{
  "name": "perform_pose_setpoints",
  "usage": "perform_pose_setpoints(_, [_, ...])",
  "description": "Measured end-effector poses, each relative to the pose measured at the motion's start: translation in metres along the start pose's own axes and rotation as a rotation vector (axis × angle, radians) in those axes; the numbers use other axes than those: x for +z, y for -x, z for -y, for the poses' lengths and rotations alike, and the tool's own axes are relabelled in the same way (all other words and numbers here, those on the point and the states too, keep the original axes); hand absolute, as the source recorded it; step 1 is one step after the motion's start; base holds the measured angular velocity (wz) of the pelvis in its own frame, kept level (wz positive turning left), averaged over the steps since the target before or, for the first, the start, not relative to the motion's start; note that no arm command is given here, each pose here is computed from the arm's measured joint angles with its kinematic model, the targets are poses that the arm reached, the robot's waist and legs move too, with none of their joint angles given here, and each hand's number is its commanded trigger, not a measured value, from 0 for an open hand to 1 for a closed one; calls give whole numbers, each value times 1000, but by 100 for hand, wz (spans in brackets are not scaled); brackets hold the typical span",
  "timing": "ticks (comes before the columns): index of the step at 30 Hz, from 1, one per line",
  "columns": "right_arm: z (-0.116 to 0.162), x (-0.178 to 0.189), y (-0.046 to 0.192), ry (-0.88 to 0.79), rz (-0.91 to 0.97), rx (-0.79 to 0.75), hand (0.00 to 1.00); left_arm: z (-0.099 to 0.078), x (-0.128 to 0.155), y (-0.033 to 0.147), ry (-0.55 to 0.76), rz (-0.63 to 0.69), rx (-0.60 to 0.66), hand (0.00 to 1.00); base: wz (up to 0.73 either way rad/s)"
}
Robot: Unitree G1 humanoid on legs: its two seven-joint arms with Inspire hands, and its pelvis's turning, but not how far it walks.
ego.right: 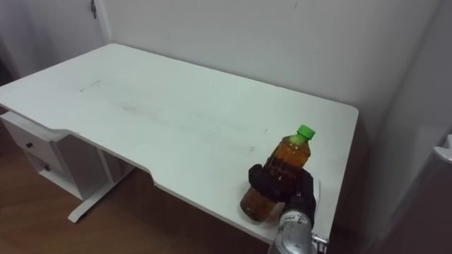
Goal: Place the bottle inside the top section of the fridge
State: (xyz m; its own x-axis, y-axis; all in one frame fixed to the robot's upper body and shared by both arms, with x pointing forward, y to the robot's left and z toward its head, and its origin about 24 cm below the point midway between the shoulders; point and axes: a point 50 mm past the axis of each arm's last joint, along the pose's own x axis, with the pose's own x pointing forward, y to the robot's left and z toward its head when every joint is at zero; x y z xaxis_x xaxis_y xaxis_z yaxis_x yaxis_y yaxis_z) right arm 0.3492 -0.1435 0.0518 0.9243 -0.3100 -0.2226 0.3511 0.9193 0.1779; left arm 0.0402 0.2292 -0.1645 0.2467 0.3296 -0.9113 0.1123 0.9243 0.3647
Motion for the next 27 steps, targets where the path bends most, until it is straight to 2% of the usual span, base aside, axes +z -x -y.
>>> perform_pose_setpoints(9, [2, 1, -1, -110, -60, 13, 100, -1, -8, 3, 63, -4, 6, 0, -3])
perform_pose_setpoints(14, [-3, 30, 7, -150, 57, 122, 100, -3, -22, 5, 80, -40, 13, 0, -13])
perform_pose_setpoints(18, [0, 51, 24, -163, 170, 257, 100, -5, -24, 5, 116, -48, 26, 0, -19])
perform_pose_setpoints(27, [10, 92, 43, -40, 388, 395, 100, -19, -34, 6, 191, -55, 82, 0, -18])
